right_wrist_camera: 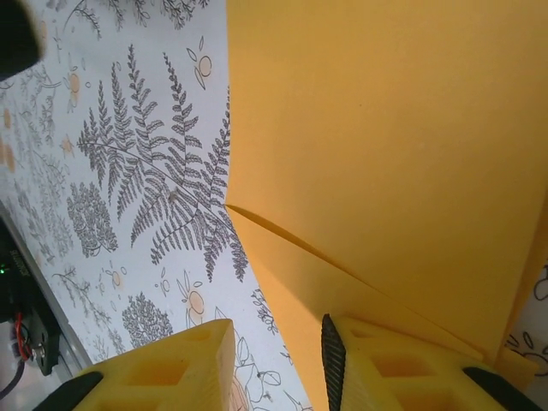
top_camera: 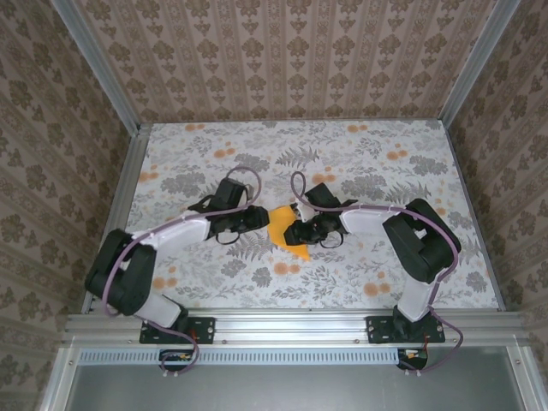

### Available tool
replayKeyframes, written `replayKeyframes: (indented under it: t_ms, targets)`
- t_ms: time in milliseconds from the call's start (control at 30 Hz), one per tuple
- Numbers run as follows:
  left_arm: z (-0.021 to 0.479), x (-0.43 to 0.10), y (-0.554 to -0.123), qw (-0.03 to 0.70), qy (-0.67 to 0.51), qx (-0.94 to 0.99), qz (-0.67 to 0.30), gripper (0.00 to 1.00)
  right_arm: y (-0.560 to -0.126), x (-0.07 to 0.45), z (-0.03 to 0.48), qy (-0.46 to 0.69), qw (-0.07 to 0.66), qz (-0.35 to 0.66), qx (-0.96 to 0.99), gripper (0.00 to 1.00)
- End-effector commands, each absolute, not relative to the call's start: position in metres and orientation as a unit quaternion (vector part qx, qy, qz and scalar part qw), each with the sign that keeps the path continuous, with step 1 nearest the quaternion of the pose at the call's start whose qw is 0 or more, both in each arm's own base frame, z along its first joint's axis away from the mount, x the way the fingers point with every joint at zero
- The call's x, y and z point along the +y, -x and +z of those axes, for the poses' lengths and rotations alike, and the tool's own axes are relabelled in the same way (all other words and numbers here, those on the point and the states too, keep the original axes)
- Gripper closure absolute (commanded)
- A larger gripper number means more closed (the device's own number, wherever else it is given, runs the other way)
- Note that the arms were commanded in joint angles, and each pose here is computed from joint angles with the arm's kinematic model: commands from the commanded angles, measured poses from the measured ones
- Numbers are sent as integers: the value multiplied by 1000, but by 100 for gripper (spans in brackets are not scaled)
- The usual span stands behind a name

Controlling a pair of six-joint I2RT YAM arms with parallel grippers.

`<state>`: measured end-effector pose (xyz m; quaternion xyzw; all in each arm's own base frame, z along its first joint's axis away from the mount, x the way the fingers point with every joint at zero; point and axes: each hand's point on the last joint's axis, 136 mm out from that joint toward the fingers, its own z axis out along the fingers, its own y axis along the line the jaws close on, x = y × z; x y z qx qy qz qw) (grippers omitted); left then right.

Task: Fold a paper plane with a square sheet of paper (pick it up from the middle)
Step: Fold the wing for the fifth time at the center of the table.

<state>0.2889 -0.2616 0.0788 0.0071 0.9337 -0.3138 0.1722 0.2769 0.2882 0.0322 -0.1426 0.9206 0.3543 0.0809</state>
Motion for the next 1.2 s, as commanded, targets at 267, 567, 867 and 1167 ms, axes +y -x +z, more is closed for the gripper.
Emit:
replayKeyframes:
  t_ms: [267,567,867,1167]
  targets:
    - [43,-298,-320,140,-5,948,-285,81,-287,282,56,129,128,356,917,72]
    - [33,-300,-317,122,-10,958,-258,81,-296,271,49,101,138,320,932,74]
    - [34,-303,-318,119,-11,958,-259,81,-301,263,33,88,131,285,945,75]
    - [55,-299,-317,138,-6,953,-269,74,-302,250,14,75,121,247,959,80]
